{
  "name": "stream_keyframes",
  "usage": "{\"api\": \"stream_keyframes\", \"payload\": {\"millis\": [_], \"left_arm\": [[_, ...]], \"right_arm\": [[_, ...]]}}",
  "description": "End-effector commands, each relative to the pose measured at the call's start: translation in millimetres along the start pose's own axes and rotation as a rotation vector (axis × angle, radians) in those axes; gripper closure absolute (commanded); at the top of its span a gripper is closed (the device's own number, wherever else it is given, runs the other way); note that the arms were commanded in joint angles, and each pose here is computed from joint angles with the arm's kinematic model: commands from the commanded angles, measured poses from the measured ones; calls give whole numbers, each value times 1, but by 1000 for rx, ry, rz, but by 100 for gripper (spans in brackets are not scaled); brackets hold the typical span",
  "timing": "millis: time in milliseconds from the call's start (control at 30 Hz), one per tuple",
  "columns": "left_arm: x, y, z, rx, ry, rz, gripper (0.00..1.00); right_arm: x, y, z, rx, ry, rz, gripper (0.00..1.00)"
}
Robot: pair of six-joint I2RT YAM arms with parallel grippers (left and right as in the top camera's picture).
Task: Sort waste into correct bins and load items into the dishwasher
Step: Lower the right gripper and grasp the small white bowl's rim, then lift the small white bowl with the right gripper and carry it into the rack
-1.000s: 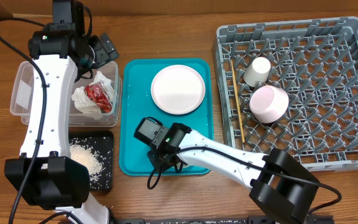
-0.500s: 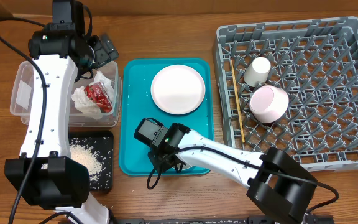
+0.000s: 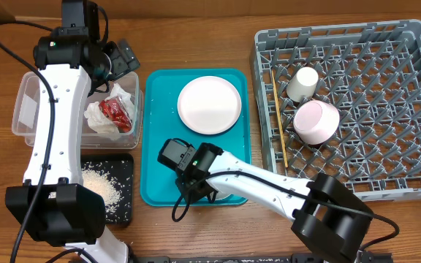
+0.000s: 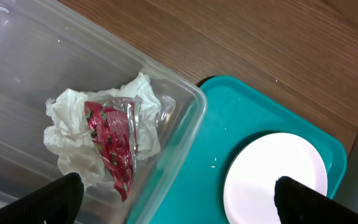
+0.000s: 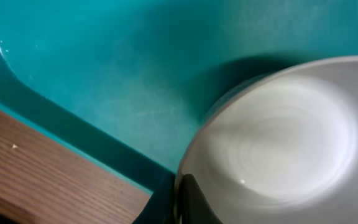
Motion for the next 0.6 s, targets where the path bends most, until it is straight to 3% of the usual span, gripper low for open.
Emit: {"api": "stream_keyframes", "payload": {"millis": [0,367,567], "left_arm": [[9,-4,-3,-17,-29,15,0],[9,-4,-3,-17,-29,15,0],[9,-4,-3,-17,-29,15,0]], "right_arm": [[20,12,-8,33,-25,-47,96],[99,-11,-35,72,-156,-161,96],[133,-36,-42,106,-120,-401,96]]}}
Point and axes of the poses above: each gripper's point midway between its finger pads, its own x axis back along the fingers, its own y axis along the line the jaws close on, z = x × y, the point moved 8 cm from there along x, back along the fingers, and after that the axes turned 13 degrees about -x, right-handed, at the moved point
